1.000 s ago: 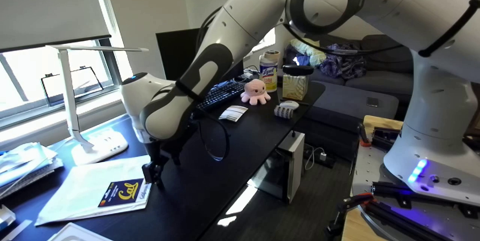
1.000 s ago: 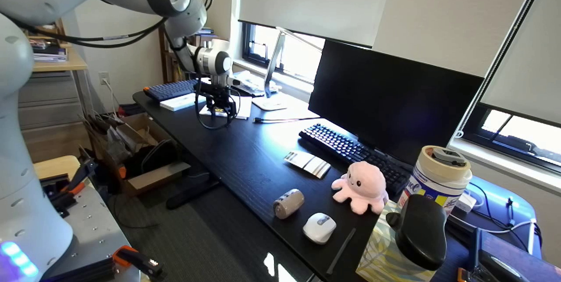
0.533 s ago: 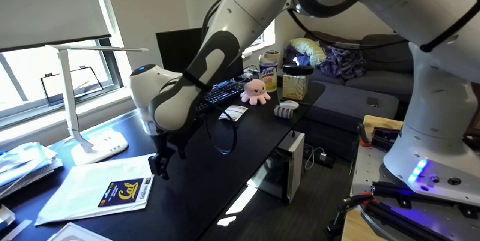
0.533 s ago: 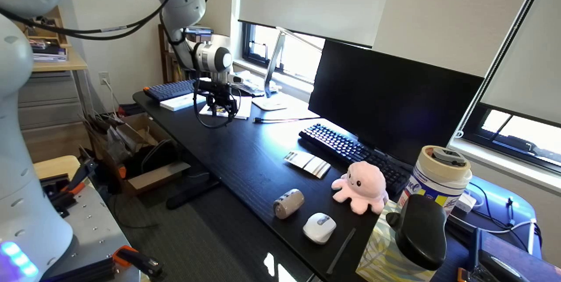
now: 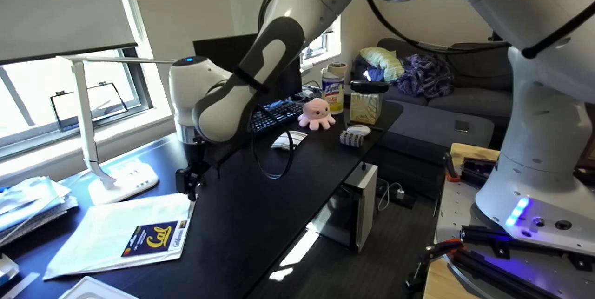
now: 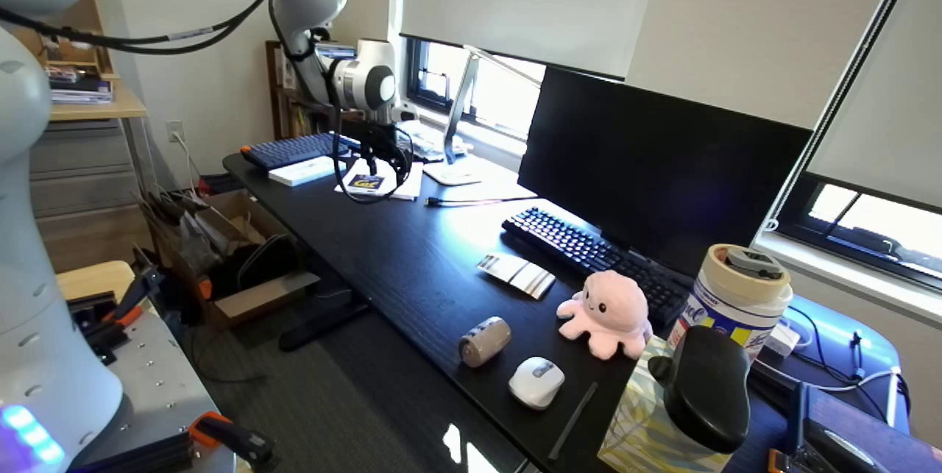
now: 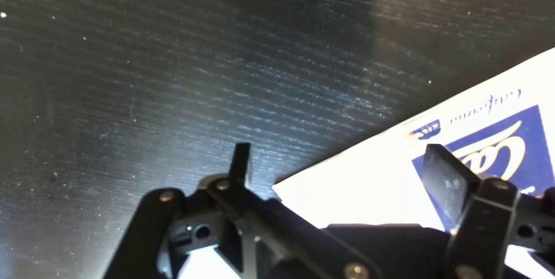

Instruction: Place the blue packet on top of the papers

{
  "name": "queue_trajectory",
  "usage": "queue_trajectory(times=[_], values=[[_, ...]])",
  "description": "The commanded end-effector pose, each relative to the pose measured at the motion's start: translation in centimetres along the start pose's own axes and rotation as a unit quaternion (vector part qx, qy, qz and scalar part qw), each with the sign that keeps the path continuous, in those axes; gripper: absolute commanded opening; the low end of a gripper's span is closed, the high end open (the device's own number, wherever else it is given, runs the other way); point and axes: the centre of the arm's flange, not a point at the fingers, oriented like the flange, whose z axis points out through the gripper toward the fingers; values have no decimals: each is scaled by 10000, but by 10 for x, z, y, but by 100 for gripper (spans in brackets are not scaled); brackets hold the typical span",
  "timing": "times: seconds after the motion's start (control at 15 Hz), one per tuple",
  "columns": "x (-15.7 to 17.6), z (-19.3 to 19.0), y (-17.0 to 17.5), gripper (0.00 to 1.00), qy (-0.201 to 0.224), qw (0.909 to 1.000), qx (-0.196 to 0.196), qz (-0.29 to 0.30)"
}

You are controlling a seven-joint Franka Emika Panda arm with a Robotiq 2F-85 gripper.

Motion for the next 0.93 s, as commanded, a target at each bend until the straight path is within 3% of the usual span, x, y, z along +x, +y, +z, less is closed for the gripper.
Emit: queue_trajectory(times=[0.0,0.4,0.87], values=[[-5,-28,17,100,-26,9999,41,136],[6,-42,25,100,-639,9975,-268,149],[6,-37,19,100,-554,9979,-312,121]])
